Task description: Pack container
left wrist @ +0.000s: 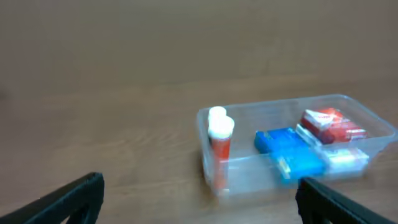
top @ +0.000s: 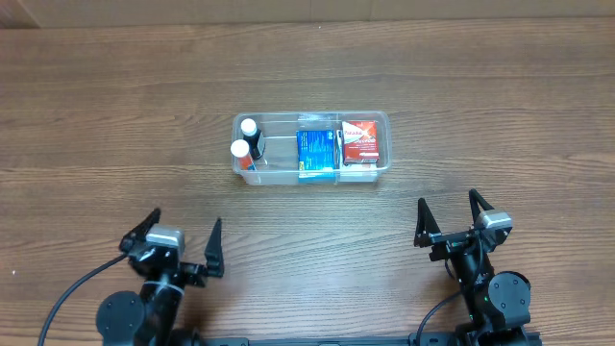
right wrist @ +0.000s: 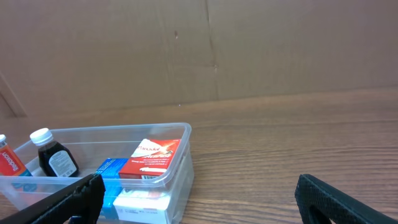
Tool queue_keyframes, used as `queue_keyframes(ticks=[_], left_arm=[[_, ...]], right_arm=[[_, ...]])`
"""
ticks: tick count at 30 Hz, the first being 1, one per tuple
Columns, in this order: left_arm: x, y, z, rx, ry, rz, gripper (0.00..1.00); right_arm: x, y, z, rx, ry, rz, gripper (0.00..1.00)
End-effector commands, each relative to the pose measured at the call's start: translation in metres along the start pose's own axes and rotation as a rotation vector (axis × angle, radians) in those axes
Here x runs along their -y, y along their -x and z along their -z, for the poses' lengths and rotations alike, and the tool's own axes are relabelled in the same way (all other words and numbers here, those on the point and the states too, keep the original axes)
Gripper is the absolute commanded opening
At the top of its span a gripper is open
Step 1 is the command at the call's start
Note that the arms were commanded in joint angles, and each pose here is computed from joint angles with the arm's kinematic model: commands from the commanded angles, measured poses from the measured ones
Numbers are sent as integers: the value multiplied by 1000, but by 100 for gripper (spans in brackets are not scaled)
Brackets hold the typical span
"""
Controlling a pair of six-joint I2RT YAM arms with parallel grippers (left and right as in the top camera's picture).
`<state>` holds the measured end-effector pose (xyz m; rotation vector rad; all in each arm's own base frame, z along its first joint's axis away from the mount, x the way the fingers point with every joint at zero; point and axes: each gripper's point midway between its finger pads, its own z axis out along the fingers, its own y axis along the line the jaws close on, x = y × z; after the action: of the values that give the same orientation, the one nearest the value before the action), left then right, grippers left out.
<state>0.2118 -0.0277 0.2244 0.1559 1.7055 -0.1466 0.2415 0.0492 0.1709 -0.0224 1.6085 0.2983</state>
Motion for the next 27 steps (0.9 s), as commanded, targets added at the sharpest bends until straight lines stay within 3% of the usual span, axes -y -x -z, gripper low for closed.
queue_keyframes(ticks=[1,5,10,27], left_arm=[[11,-3,-15,137,-81,-55,100],[-4,-5,-25,226,-7,-53,100],[-19,-62,-40,75,79,148,100],[-14,-60,-40,82,60,138,100]], right_arm=[[1,-1,0,7,-1,4,100],[1,-1,0,6,-2,4,100],[1,-1,0,6,-1,4,100],[1,-1,0,7,-1,4,100]])
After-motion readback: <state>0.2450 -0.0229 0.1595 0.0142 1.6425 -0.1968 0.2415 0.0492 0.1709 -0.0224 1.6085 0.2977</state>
